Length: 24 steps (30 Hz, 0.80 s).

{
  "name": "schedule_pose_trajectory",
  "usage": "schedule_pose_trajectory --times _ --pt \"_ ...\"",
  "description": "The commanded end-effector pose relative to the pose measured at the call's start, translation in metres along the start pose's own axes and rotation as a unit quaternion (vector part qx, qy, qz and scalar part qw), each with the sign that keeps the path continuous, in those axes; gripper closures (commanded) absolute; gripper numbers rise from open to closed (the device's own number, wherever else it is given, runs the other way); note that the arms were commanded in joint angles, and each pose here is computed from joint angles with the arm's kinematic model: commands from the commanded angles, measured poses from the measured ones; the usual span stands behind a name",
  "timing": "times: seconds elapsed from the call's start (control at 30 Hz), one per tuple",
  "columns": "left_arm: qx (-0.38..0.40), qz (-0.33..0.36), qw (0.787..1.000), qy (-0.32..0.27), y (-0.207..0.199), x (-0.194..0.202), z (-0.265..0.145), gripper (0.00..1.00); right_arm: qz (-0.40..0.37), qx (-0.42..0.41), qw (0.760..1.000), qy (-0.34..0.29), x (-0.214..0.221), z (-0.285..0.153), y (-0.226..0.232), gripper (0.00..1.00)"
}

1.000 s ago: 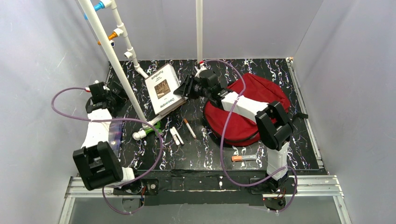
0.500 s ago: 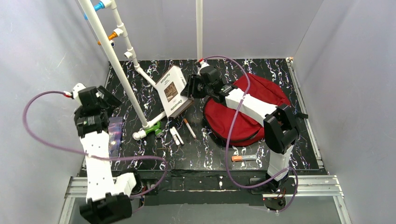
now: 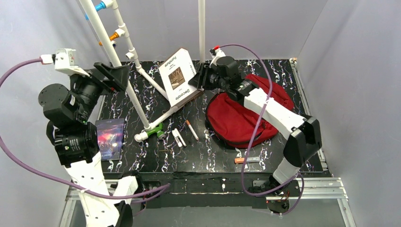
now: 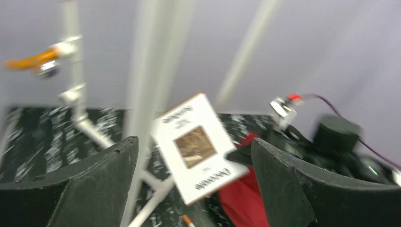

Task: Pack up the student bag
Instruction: Pick up the book from the center of the board.

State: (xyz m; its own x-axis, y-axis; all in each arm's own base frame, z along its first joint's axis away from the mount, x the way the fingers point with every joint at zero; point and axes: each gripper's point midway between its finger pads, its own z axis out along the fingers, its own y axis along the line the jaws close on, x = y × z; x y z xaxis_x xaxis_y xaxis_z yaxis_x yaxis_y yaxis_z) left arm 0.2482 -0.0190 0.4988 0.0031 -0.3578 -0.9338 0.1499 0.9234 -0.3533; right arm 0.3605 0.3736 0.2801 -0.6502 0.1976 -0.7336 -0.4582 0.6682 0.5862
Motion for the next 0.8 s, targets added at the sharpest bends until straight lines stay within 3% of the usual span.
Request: schedule_pose_trajectory --times 0.0,0.1,0.2,0.37,0.4,0.5,0.63,0.77 --pt "0.282 0.046 0.958 0.006 -0.109 -0.013 -0.036 0.13 -0.015 -0.017 0.999 -0.047 -0.035 -0.043 0.021 0.96" --pt "0.382 0.039 0.923 0.021 -0.138 -0.001 -0.051 0.09 -0.042 0.007 0.998 -0.05 -0.038 -0.074 0.018 0.95" --pt "0.43 0.012 0.902 0.047 -0.151 0.018 -0.048 0.07 -0.071 0.062 0.994 -0.059 -0.043 -0.112 0.005 0.94" --pt "0.514 0.042 0.849 0.115 -0.191 0.1 -0.042 0.05 -0.105 0.203 0.969 -0.09 -0.052 -0.194 -0.036 0.92" --pt "0.512 0.067 0.848 0.124 -0.195 0.121 -0.035 0.05 -0.109 0.232 0.962 -0.097 -0.053 -0.211 -0.045 0.92" --pt "0.539 0.171 0.811 0.147 -0.22 0.192 -0.04 0.04 -0.115 0.316 0.934 -0.122 -0.054 -0.263 -0.071 0.92" --pt "0.534 0.301 0.772 0.172 -0.225 0.279 -0.026 0.04 -0.119 0.407 0.896 -0.135 -0.048 -0.315 -0.099 0.93" --pt "0.522 0.419 0.711 0.216 -0.209 0.371 -0.01 0.02 -0.119 0.452 0.874 -0.132 -0.04 -0.346 -0.112 0.94"
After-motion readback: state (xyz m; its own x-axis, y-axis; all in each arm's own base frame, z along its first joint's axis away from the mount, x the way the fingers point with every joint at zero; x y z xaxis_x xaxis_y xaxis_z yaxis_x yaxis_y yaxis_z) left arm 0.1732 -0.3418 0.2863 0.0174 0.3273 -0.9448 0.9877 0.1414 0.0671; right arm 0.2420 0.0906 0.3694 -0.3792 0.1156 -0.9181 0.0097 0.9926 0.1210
